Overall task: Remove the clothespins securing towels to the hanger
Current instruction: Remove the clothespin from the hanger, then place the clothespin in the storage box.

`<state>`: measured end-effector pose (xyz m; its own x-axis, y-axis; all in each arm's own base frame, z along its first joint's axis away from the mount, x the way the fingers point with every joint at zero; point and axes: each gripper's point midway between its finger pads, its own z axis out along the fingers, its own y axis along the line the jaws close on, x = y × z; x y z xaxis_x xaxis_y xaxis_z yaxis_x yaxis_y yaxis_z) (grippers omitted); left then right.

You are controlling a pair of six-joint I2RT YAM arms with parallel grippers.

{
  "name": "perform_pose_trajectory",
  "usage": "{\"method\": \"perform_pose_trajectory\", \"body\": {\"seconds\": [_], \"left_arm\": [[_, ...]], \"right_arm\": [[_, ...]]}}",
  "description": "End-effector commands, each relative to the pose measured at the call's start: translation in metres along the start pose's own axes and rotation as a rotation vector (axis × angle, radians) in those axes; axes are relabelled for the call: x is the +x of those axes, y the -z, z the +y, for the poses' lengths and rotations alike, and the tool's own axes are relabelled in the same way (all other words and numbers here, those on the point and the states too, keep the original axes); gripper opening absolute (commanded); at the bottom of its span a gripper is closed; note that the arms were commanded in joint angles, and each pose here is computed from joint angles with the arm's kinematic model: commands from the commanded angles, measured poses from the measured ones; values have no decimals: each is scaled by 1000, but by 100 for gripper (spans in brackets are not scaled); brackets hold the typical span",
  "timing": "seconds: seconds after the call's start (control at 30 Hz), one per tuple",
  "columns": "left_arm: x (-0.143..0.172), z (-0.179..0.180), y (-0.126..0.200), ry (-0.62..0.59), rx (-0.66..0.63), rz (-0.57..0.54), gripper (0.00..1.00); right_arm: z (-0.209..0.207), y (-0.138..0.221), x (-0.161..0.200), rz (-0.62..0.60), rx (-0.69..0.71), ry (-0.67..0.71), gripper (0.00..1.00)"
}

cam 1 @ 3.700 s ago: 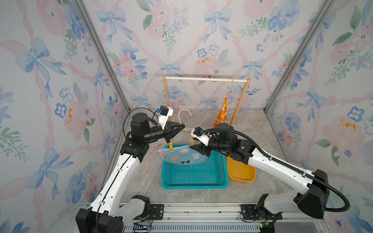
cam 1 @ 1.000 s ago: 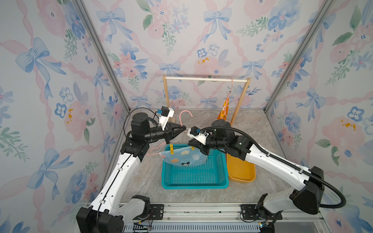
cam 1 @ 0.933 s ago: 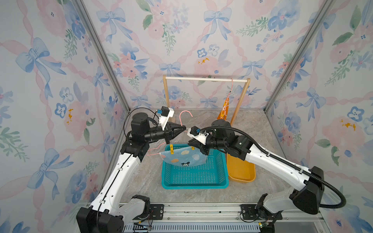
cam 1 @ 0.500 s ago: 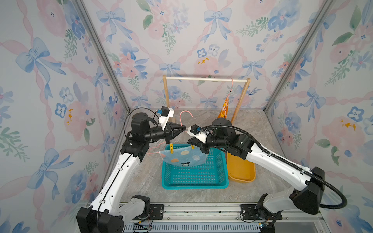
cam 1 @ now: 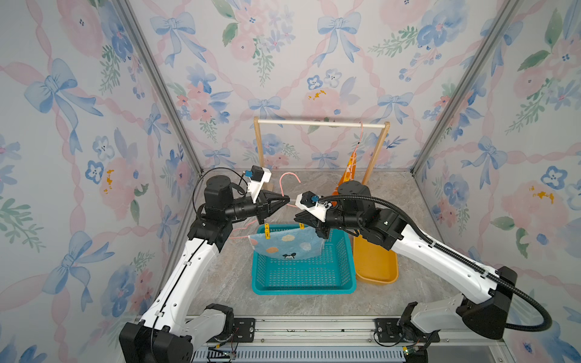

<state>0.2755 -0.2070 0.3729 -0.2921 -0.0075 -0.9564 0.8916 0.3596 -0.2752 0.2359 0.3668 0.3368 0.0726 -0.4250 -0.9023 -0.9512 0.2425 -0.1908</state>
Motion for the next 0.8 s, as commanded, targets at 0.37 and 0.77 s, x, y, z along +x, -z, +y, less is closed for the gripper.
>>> {"method": "perform_pose_trajectory", "body": {"seconds": [0.37,0.77], "left_arm": [[-2,7,4,-25,-43,-15,0],[-3,6,5,-30,-51,-19,0]], "right_arm": [[17,56,18,-28,112,-129,0],[12,121,71,-105,353,-312,0]]}}
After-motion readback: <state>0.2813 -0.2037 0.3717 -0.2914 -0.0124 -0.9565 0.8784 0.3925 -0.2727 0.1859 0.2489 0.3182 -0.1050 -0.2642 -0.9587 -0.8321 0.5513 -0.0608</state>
